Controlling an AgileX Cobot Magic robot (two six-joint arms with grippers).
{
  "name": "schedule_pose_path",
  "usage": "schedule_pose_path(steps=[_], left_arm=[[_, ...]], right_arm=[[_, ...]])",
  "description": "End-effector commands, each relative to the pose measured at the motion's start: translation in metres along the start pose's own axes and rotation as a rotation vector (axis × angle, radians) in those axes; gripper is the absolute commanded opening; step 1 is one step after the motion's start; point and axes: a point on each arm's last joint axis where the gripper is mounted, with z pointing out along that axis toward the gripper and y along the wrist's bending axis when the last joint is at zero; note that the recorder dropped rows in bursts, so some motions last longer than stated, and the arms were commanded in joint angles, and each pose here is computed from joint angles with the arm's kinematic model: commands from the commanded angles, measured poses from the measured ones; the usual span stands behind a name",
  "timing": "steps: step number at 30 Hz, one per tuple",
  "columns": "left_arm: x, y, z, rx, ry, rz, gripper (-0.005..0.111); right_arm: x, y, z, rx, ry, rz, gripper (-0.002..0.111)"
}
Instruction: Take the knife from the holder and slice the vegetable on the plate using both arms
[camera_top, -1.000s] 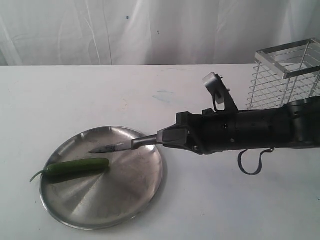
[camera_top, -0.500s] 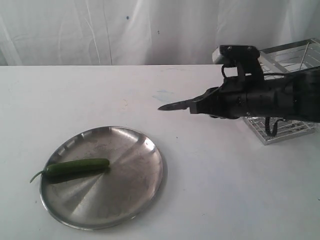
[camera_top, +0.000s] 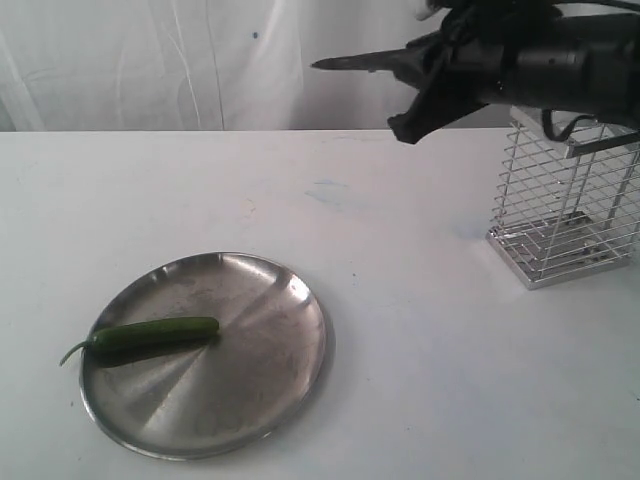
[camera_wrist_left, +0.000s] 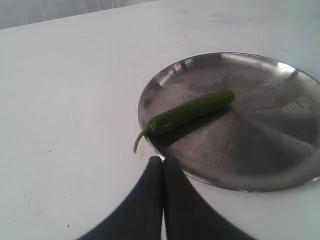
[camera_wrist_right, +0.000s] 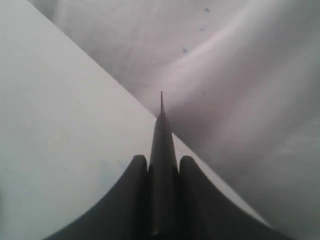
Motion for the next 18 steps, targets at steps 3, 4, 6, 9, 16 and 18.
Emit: schedule_pose_path(steps=[3,4,6,9,16,18], left_arm=[[0.001,0.000,0.000,-0.001,-0.005,-0.010,0.000],[0.001,0.000,0.000,-0.001,-0.005,-0.010,0.000],[0.001,0.000,0.000,-0.001,-0.005,-0.010,0.000],[0.001,0.000,0.000,-0.001,-0.007,-0.010,0.000],[0.001,0.000,0.000,-0.001,-0.005,-0.010,0.000],[0.001,0.000,0.000,-0.001,-0.005,-0.010,0.000]], right_arm=[[0.007,-0.043,-0.013,0.423,0.205,-0.126,0.000],[0.005,-0.048,-0.015,0.473,0.209,-0.092,0.000],[0.002,-0.061,-0.022,0.605,0.207,0.030,0.000],[0.006,-0.079,-0.035,0.807,0.162,0.299,0.000],[0.039,-0.108,-0.054,0.877,-0.133,1.141,0.000],[0.044,-0.112,-0.056,0.760,-0.234,1.364,0.000]])
